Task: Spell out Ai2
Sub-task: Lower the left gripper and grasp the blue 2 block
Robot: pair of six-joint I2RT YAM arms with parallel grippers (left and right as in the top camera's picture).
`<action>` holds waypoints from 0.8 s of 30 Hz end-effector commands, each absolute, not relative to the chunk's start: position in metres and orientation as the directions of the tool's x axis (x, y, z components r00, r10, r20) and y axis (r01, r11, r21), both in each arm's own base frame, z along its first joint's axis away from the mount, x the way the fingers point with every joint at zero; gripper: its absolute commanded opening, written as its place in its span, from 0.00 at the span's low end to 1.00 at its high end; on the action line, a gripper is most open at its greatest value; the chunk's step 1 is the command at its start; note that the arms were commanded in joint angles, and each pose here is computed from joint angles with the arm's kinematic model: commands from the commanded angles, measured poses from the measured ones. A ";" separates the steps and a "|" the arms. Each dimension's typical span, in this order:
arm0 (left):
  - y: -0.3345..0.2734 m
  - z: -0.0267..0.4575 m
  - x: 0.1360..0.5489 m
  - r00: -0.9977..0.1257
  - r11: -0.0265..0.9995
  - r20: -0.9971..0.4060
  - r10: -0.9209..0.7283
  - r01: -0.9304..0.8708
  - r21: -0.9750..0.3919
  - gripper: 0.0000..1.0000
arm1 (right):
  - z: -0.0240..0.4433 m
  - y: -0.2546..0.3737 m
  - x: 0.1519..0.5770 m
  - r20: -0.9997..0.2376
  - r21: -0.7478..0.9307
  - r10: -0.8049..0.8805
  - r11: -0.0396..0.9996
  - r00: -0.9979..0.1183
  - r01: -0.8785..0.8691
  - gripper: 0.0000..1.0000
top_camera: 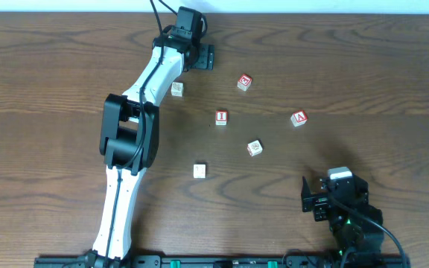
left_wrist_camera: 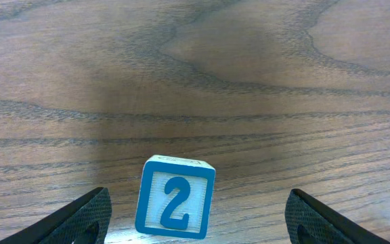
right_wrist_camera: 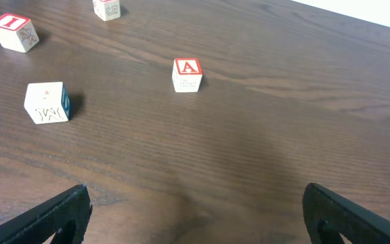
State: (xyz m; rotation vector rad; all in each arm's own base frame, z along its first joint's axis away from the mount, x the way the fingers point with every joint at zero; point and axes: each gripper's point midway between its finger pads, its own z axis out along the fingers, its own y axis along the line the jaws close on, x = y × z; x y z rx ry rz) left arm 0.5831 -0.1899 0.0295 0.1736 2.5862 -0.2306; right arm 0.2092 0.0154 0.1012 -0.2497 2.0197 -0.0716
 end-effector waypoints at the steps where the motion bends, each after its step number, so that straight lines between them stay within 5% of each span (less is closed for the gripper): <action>1: -0.184 0.022 0.587 -0.849 0.983 -0.522 0.086 0.157 -0.093 0.83 | 0.102 0.014 0.210 -0.881 -0.169 -0.214 0.975 -0.422 -0.142 0.99; 24: -0.180 0.017 0.587 -0.853 0.986 -0.515 0.086 0.146 -0.078 0.63 | 0.102 0.014 0.210 -0.881 -0.169 -0.214 0.975 -0.422 -0.142 0.99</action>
